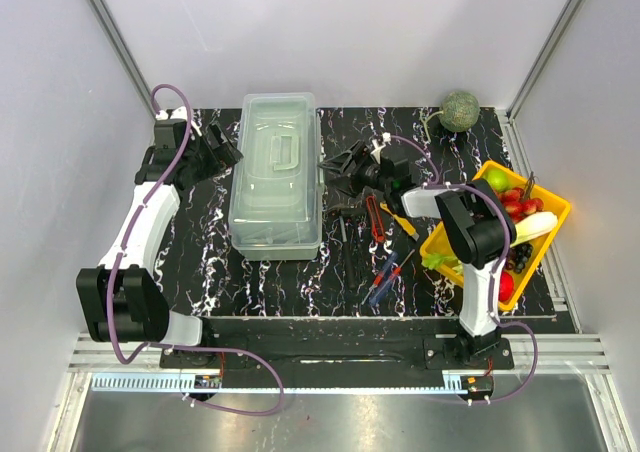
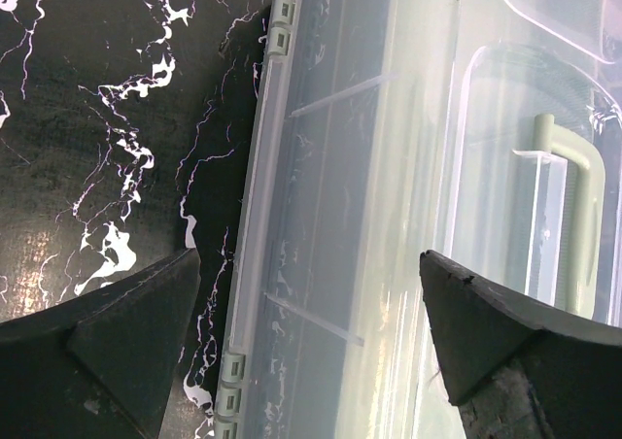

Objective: Pack the tool kit

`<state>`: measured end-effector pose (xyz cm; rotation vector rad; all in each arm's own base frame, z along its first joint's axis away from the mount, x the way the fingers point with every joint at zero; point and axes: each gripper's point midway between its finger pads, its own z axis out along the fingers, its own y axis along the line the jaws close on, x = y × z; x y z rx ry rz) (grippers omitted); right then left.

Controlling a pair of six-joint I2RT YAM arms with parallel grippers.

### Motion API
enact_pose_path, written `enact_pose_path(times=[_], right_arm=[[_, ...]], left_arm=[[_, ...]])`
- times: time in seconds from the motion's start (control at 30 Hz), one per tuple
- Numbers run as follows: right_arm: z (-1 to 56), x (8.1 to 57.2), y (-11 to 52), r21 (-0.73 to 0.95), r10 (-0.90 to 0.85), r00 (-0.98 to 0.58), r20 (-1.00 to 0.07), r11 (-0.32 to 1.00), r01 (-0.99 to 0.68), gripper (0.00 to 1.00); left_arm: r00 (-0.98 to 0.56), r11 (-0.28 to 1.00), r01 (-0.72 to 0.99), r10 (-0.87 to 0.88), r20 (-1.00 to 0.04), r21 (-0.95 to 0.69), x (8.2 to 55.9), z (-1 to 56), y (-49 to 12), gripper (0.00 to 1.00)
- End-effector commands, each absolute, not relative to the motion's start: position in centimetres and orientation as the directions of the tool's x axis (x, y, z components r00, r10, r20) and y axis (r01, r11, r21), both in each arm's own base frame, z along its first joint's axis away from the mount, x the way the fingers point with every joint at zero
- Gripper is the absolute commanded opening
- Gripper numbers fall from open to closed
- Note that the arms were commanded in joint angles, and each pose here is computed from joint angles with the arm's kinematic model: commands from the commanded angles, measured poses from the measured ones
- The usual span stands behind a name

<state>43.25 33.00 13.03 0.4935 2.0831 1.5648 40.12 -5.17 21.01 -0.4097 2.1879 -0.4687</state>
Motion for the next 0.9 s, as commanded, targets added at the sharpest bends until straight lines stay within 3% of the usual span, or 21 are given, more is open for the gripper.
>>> enact_pose_path(times=[0.0,0.3,0.47,0.53,0.73,0.87], right_arm=[[14.4,40.8,35.6,0.965,0.406,-0.877,-0.257,0.160,-0.209,0.83],[19.2,38.9,36.3,0.919,0.344,-0.898,-0.274,-0.182,-0.350,0.86],[20.6,37.9,37.0,0.897,0.300,-0.900,-0.315,-0.215,-0.386,0.82],[21.1,37.5,37.4,0.887,0.280,-0.899,-0.337,-0.224,-0.403,0.74],[21.5,37.1,37.7,0.888,0.257,-0.908,-0.331,-0.241,-0.392,0.30],[21.3,37.3,37.6,0.902,0.277,-0.910,-0.309,-0.217,-0.373,0.21]], left_arm=[[-0.739,0.882,-0.117,-0.384,-0.554,-0.456,37.0,17.4,-7.4,0.99],[-0.754,0.843,-0.086,-0.404,-0.518,-0.531,37.0,17.6,-8.9,0.99],[-0.768,0.824,-0.047,-0.391,-0.507,-0.565,37.1,17.7,-9.9,0.99],[-0.772,0.818,-0.026,-0.381,-0.509,-0.574,37.2,17.9,-10.4,0.99],[-0.785,0.806,0.029,-0.348,-0.512,-0.592,37.5,18.2,-12.0,0.99],[-0.783,0.822,0.005,-0.351,-0.513,-0.569,37.6,17.6,-11.8,0.99]])
